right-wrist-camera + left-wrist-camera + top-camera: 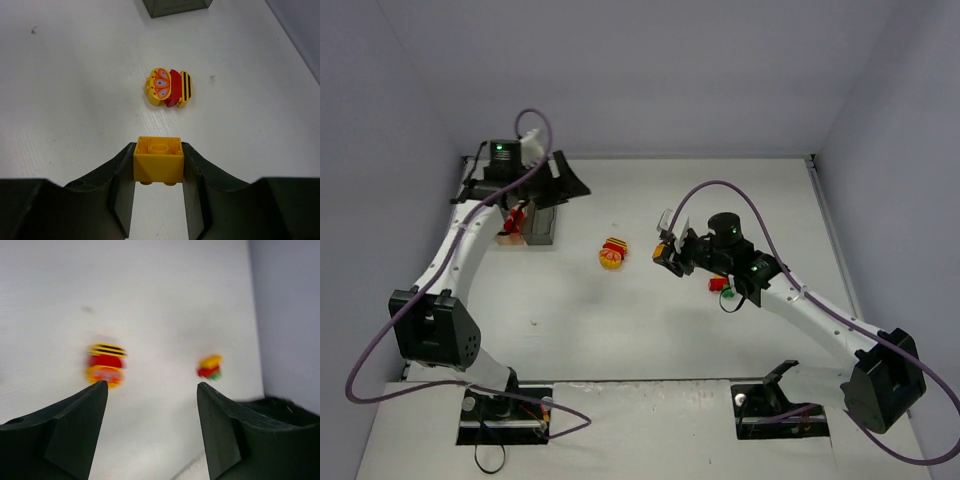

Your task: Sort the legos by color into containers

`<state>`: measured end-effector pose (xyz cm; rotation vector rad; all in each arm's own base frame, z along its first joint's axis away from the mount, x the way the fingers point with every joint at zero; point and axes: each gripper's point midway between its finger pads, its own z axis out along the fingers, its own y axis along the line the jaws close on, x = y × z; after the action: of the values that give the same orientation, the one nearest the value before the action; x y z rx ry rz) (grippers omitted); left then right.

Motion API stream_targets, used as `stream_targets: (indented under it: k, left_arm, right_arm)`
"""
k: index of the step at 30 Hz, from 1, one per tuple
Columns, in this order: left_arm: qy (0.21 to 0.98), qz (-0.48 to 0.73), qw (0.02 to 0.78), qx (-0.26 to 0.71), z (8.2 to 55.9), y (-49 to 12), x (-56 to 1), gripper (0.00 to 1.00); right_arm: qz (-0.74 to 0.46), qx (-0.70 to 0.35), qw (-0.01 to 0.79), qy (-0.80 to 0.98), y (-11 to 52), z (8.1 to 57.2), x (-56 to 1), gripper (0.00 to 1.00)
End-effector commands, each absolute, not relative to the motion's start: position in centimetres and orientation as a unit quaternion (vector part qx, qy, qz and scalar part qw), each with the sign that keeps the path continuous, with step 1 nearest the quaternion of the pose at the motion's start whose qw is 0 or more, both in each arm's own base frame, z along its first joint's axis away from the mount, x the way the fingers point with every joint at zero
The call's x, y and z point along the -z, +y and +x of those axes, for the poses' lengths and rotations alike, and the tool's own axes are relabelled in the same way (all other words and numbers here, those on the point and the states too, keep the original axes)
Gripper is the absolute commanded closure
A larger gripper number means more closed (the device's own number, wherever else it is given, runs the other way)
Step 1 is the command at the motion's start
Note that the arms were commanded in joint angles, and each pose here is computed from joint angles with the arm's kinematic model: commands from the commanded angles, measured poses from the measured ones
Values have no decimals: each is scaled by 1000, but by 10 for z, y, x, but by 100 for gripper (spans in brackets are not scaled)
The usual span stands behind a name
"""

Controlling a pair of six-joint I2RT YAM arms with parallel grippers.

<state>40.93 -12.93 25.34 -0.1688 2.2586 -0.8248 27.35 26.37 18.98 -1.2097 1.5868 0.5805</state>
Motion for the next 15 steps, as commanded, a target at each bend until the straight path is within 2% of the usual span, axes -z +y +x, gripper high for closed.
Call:
stream_targets:
  k: [1, 6, 15]
  left_arm:
    - [833, 36, 322, 447, 363, -216, -297, 34]
    - [831, 107, 280, 468, 315, -276, -296, 35]
    - [824, 183, 252, 473, 280, -329, -284, 34]
  right_arm:
    - [-512, -239, 557, 608, 273, 280, -234, 88]
    - [-515, -236, 555, 609, 272, 281, -235, 88]
    - [-515, -225, 549, 619, 265, 278, -237, 88]
